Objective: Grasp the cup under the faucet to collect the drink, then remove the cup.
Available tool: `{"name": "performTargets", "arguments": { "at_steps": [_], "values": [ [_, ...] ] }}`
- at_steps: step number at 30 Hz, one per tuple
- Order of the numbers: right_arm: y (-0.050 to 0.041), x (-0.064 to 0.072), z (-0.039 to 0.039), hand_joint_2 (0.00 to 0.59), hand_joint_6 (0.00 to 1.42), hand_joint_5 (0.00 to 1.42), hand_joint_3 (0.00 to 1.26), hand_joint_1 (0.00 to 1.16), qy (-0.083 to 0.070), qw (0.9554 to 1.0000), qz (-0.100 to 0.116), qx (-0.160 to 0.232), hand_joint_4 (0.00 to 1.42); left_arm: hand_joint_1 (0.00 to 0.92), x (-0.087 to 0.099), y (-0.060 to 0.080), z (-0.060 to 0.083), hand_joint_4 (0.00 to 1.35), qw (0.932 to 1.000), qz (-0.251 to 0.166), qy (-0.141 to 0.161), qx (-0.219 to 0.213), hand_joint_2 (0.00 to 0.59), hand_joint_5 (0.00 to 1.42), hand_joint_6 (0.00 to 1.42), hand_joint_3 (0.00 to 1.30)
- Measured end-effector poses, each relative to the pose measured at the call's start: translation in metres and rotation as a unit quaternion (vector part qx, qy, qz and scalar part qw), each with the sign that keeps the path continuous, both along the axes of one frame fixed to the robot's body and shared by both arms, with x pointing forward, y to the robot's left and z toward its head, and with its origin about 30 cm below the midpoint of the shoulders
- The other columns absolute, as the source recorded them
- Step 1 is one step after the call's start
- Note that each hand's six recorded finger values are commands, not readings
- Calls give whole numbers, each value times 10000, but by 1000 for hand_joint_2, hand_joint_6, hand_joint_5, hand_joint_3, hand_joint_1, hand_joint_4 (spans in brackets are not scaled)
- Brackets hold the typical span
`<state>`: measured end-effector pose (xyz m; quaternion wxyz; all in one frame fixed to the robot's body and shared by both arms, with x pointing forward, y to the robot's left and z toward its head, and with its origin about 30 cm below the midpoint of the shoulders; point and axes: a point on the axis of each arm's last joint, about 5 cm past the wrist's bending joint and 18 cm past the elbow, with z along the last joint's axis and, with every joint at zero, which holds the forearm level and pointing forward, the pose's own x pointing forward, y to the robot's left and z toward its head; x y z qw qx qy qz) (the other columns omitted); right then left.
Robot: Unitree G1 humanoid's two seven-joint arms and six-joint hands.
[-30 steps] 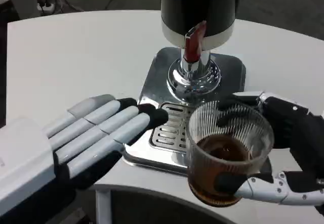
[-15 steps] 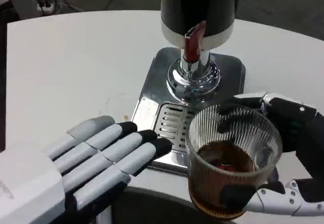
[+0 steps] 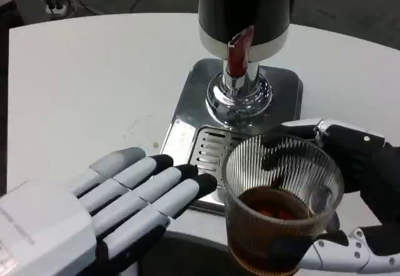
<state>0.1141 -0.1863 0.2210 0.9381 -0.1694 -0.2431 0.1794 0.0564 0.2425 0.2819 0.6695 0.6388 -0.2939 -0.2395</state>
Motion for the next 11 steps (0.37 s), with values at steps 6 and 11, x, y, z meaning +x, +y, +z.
{"name": "performTargets", "arguments": {
  "at_steps": [6,11],
  "values": [
    [-3,3,5,125,1270,1246,911,881,24,9999,70,-91,997,0,-6,3,-9,0,9999,46,100,21,75,0,0,0],
    [-4,5,10,125,1270,1246,911,881,31,9999,87,-116,997,0,-14,6,-11,0,9999,73,142,31,76,0,0,0]
  ]
}}
